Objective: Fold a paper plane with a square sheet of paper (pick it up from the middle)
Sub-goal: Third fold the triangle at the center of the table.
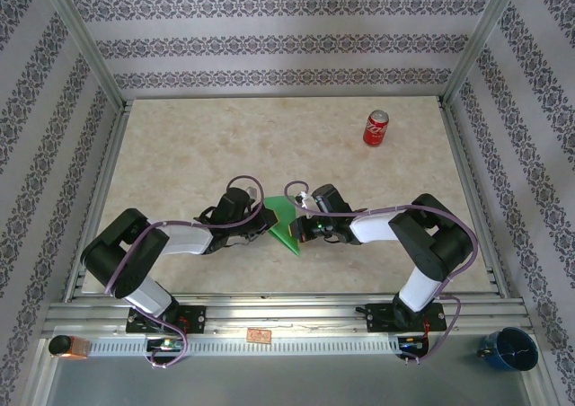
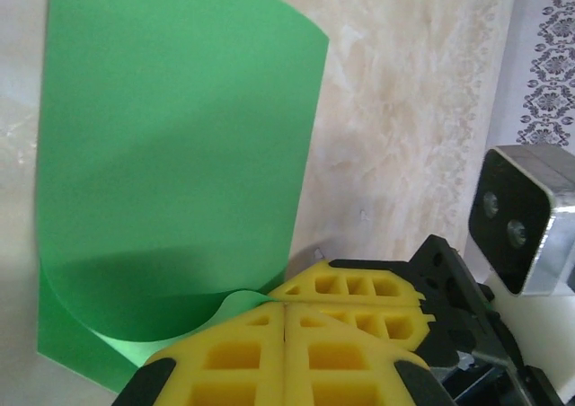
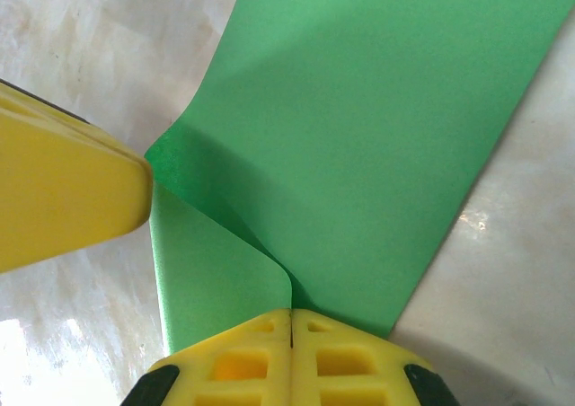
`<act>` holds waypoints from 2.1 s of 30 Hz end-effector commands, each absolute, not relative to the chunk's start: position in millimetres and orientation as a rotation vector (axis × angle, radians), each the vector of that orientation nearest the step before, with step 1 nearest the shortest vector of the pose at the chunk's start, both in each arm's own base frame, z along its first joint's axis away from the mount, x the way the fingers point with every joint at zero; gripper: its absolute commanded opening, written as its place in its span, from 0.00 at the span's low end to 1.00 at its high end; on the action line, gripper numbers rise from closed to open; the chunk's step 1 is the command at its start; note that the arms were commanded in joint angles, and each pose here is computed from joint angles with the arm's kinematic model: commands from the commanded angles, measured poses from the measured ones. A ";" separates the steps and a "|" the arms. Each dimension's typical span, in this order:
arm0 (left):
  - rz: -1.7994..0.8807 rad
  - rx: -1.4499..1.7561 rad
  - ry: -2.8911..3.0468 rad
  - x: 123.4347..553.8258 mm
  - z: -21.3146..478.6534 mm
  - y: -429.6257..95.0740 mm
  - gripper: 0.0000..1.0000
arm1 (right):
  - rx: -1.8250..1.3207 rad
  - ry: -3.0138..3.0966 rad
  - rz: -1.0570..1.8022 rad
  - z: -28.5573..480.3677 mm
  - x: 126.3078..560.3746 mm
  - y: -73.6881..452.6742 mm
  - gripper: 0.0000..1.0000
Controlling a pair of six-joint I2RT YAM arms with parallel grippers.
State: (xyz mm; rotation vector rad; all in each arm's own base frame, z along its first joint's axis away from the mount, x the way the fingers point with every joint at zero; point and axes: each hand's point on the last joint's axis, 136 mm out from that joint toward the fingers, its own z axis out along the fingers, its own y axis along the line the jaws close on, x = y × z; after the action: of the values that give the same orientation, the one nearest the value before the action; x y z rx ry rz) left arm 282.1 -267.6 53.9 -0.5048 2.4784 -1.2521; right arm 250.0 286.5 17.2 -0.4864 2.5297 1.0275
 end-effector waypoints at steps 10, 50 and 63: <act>-1.210 -0.476 2.573 262.7 51.0 -276.5 0.00 | -0.469 2.580 0.937 0.2 251.8 274.7 0.00; -1.041 -0.544 2.729 241.2 -9.7 -255.9 0.00 | -0.479 2.540 0.980 32.8 255.1 281.3 0.13; -1.042 -0.536 2.722 244.6 -6.3 -257.8 0.00 | -0.282 2.600 1.326 86.8 237.1 281.4 0.28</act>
State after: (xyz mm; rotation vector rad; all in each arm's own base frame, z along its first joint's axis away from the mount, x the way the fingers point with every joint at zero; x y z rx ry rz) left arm 258.9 -270.0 17.2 -0.5185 2.6375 -1.1580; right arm 258.5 269.9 75.2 -0.2933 2.5544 1.1689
